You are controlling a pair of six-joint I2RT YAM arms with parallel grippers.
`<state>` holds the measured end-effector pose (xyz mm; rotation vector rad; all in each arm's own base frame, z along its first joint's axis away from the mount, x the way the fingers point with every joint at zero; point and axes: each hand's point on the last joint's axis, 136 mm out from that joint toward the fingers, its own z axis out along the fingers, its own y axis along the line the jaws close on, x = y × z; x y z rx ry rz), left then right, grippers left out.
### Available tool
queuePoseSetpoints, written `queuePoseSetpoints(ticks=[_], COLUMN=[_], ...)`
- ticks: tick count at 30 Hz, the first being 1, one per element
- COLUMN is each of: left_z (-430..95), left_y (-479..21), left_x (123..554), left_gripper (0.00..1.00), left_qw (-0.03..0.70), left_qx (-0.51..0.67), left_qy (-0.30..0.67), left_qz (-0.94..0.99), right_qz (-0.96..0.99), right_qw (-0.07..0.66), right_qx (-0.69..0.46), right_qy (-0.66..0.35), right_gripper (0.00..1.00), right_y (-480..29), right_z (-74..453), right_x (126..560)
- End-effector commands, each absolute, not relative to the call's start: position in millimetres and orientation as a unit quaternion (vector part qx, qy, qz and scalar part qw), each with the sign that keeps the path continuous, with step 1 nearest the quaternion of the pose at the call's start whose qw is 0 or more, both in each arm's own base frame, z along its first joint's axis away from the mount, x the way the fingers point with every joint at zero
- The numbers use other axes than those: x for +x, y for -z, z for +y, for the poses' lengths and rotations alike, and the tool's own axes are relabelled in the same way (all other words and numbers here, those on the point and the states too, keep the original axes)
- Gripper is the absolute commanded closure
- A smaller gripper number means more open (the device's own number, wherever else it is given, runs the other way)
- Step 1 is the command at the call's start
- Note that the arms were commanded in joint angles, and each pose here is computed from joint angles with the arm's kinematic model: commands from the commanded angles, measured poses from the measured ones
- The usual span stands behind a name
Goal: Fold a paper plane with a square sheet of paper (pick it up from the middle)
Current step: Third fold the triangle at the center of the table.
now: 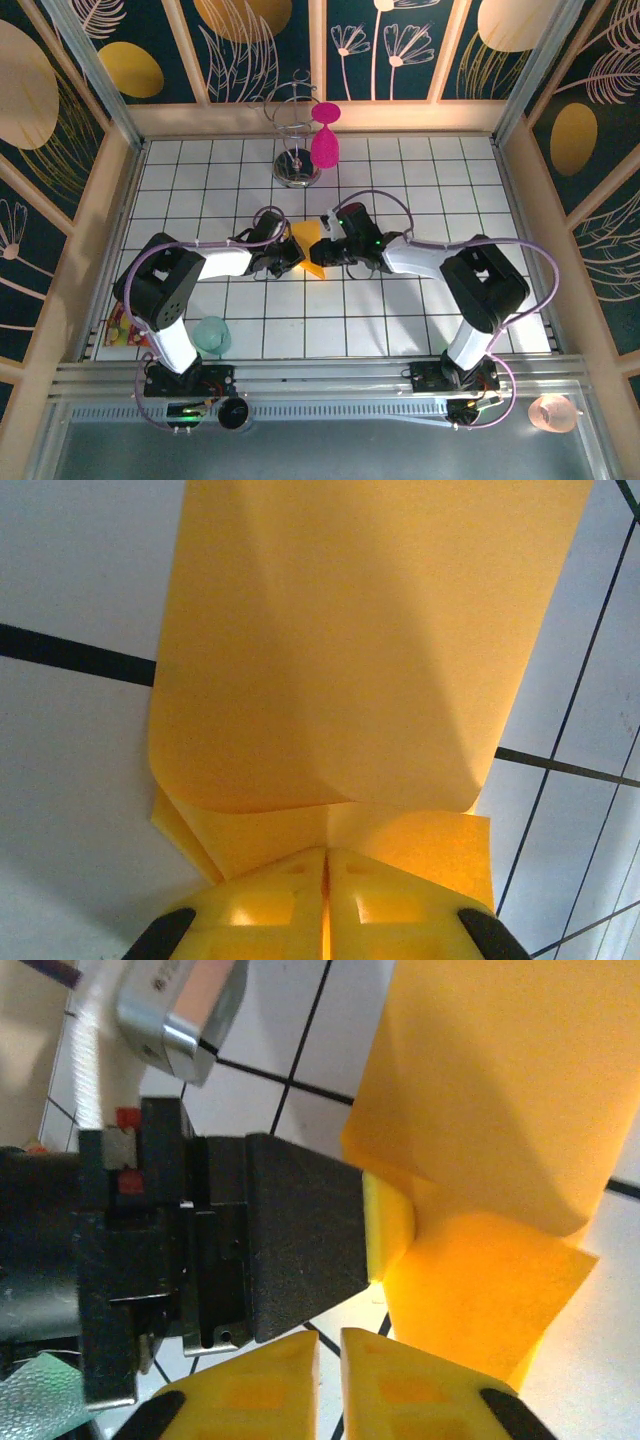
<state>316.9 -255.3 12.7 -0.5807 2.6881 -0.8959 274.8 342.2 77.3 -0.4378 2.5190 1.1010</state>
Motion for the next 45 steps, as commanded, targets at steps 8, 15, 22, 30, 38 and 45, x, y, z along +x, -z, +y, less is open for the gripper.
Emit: queuePoseSetpoints(ticks=[8, 15, 22, 30, 38, 45], left_z=[-247.8, -248.7, -247.7, -244.3, -239.9, -233.2], left_y=[1.4, 0.2, 1.6, 7.1, 11.4, 18.2], left_x=[307.4, 305.9, 304.4, 302.9, 300.5, 297.9], left_gripper=[0.9, 0.9, 0.9, 0.9, 0.9, 0.91], left_qw=[0.111, 0.108, 0.107, 0.103, 0.102, 0.102], left_qx=[-0.207, -0.206, -0.208, -0.213, -0.217, -0.222], left_qy=[0.286, 0.289, 0.288, 0.278, 0.265, 0.248], left_qz=[0.929, 0.929, 0.929, 0.931, 0.934, 0.937], right_qz=[0.902, 0.912, 0.918, 0.925, 0.929, 0.933], right_qw=[0.128, 0.116, 0.117, 0.108, 0.1, 0.078], right_qx=[-0.181, -0.176, -0.176, -0.175, -0.178, -0.191], right_qy=[-0.371, -0.351, -0.334, -0.32, -0.308, -0.296], right_gripper=[0.9, 0.9, 0.91, 0.91, 0.91, 0.93], right_y=[-53.3, -37.1, -28.3, -18.3, -10.2, -1.3], right_z=[352.9, 349.3, 345.4, 340.5, 336.1, 326.2], right_x=[263.9, 264.9, 266.9, 265.1, 262.0, 248.2])
